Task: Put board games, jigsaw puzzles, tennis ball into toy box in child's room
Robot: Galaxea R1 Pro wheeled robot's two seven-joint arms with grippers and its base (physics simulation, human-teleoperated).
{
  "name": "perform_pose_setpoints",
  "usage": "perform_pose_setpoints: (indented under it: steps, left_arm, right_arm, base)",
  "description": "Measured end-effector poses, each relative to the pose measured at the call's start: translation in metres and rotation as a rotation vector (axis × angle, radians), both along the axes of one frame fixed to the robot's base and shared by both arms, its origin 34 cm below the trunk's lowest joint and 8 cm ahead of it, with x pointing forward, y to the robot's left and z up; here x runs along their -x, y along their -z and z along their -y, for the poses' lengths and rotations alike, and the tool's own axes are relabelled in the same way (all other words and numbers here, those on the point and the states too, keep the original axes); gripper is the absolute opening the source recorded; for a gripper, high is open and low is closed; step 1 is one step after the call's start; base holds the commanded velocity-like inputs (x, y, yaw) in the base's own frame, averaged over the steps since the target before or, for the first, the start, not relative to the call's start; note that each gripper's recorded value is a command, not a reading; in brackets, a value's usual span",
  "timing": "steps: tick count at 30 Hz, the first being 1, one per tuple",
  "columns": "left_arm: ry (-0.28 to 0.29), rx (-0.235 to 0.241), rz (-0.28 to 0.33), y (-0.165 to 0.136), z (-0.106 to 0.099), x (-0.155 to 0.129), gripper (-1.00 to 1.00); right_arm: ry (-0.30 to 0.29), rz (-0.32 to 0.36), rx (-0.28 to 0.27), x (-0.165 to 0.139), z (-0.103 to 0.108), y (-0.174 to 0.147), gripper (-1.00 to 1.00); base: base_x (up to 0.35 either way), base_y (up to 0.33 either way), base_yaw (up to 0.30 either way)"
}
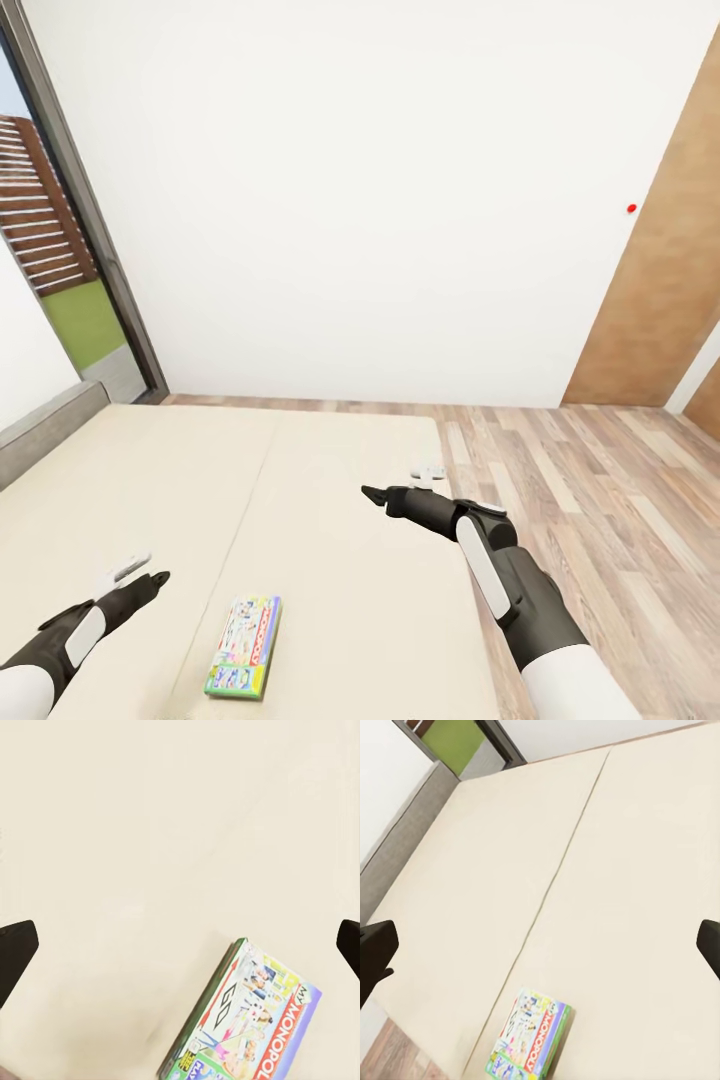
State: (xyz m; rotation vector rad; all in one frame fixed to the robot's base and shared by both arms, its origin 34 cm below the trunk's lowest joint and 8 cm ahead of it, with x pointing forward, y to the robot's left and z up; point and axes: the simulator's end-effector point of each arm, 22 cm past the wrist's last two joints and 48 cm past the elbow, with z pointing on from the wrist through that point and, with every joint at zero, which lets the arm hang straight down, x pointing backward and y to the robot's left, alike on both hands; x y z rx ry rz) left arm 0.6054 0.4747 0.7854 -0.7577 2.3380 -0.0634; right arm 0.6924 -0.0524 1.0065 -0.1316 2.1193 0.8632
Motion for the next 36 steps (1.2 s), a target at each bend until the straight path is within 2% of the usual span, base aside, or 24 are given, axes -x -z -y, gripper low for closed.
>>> perform_pose_setpoints:
  steps: [7,10,14,22,26,36]
  left_arm:
    - [0.006,-0.008,-0.009,0.006,0.001,0.002,1.0]
    - [0.028,-0.022,-0.022,0.009,0.003,0.003,1.0]
    - [0.096,-0.051,-0.05,0.016,0.013,0.004,1.0]
    - [0.247,-0.072,-0.088,0.03,0.05,0.005,1.0]
    - [0.289,-0.084,-0.104,0.035,0.057,0.007,1.0]
    - [0.325,-0.119,-0.091,0.04,0.06,0.004,1.0]
  right_arm:
    - [-0.007,0.014,0.004,-0.002,-0.002,-0.004,1.0]
    - [-0.014,0.022,0.003,-0.002,-0.003,-0.012,1.0]
    - [-0.019,0.039,0.001,-0.003,-0.003,-0.023,1.0]
    - [-0.021,0.037,0.002,-0.004,0.0,-0.024,1.0]
    - [-0.021,0.028,0.004,-0.004,0.0,-0.02,1.0]
    - [-0.024,0.011,0.005,-0.004,-0.001,-0.011,1.0]
  base:
    - [0.0,0.0,0.0]
    - [0.0,0.0,0.0]
    - [0.0,0.0,0.0]
    - [0.0,0.0,0.0]
    - [0.0,0.0,0.0]
    - [0.0,0.0,0.0]
